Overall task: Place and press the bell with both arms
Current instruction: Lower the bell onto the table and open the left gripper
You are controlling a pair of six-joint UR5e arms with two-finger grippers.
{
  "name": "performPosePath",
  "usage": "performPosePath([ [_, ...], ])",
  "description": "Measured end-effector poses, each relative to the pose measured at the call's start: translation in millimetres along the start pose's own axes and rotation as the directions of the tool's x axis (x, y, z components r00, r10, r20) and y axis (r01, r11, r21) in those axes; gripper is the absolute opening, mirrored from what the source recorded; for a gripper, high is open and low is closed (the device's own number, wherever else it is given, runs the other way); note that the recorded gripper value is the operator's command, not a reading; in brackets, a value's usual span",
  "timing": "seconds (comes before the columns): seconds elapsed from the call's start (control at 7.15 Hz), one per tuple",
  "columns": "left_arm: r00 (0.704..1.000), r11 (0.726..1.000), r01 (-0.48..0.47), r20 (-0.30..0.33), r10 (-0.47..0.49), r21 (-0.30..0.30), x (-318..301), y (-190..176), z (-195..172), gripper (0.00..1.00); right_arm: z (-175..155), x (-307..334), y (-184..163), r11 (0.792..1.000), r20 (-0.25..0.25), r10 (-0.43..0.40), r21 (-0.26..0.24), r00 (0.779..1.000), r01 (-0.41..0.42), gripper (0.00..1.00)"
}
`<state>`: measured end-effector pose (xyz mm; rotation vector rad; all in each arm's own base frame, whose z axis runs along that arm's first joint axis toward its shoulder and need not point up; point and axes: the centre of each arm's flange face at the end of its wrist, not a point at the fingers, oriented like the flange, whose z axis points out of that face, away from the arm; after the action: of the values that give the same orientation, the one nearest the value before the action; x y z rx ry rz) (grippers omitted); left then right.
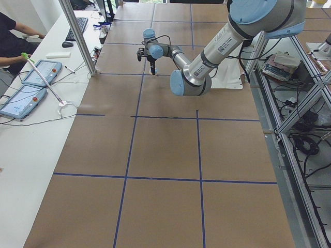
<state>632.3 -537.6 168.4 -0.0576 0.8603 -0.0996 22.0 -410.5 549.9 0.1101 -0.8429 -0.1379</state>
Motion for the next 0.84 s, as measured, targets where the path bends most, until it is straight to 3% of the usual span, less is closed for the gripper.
performPosePath([
  [0.14, 1.0, 1.0, -0.004, 0.003, 0.004, 0.007, 0.7, 1.8, 2.6, 0.27, 0.2, 0.0, -0.1, 1.0, 0.002, 0.0, 0.0, 1.0, 0.0, 1.0],
  [0.42, 1.0, 0.999, -0.017, 0.013, 0.016, 0.027, 4.1, 10.4, 10.6, 0.34, 1.6, 1.4, 0.1, 1.0, 0.003, 0.003, -0.003, 1.0, -0.003, 1.0],
  [0.56, 1.0, 0.999, -0.02, 0.015, 0.02, 0.03, 5.0, 12.5, 12.4, 0.73, 1.9, 1.8, 0.1, 1.0, 0.004, 0.004, -0.004, 1.0, -0.004, 1.0],
  [0.84, 1.0, 0.999, -0.022, 0.016, 0.021, 0.032, 4.8, 13.4, 13.7, 0.82, 2.1, 1.9, 0.1, 1.0, 0.004, 0.005, -0.004, 1.0, -0.005, 1.0],
])
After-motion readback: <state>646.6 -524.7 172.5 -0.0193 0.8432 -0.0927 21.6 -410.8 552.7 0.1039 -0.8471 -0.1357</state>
